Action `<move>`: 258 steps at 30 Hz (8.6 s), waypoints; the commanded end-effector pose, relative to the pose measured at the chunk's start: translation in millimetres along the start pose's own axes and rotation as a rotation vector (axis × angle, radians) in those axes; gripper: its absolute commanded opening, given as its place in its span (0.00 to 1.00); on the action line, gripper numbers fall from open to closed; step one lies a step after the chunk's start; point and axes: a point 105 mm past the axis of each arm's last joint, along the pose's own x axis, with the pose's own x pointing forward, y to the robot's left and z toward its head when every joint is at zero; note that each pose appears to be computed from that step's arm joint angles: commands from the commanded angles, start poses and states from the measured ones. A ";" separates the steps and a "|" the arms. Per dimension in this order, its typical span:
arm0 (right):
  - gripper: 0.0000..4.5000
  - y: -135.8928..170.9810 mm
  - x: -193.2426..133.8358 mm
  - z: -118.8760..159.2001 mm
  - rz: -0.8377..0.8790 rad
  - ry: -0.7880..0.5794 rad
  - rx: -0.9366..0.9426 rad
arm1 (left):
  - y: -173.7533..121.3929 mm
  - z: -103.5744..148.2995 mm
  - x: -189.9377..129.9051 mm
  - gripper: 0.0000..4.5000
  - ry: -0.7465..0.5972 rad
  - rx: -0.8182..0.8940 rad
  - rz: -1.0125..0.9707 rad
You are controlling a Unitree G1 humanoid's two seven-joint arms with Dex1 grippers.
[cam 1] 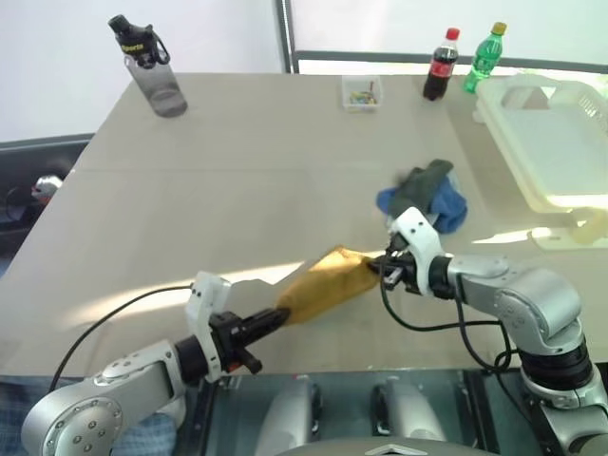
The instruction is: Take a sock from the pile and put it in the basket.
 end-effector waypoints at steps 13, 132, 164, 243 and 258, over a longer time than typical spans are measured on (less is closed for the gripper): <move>0.43 0.4 12.8 -6.3 0.014 0.001 -0.059 | 11.7 -0.4 9.3 0.00 -0.012 0.047 0.033; 0.79 -25.5 8.0 -30.9 -0.213 0.094 -0.398 | 4.1 -20.2 75.3 0.83 0.337 -0.384 -0.234; 0.79 -30.6 -3.4 -31.4 -0.252 0.102 -0.372 | -15.7 65.1 112.1 0.83 -0.049 -0.383 -0.519; 0.71 -16.0 -6.1 -47.1 -0.208 -0.091 0.461 | -39.6 37.8 122.0 0.84 0.152 -0.307 -0.723; 0.01 -9.1 -2.0 -55.4 -0.167 -0.039 0.339 | -11.9 66.8 93.2 0.84 0.066 -0.197 -0.632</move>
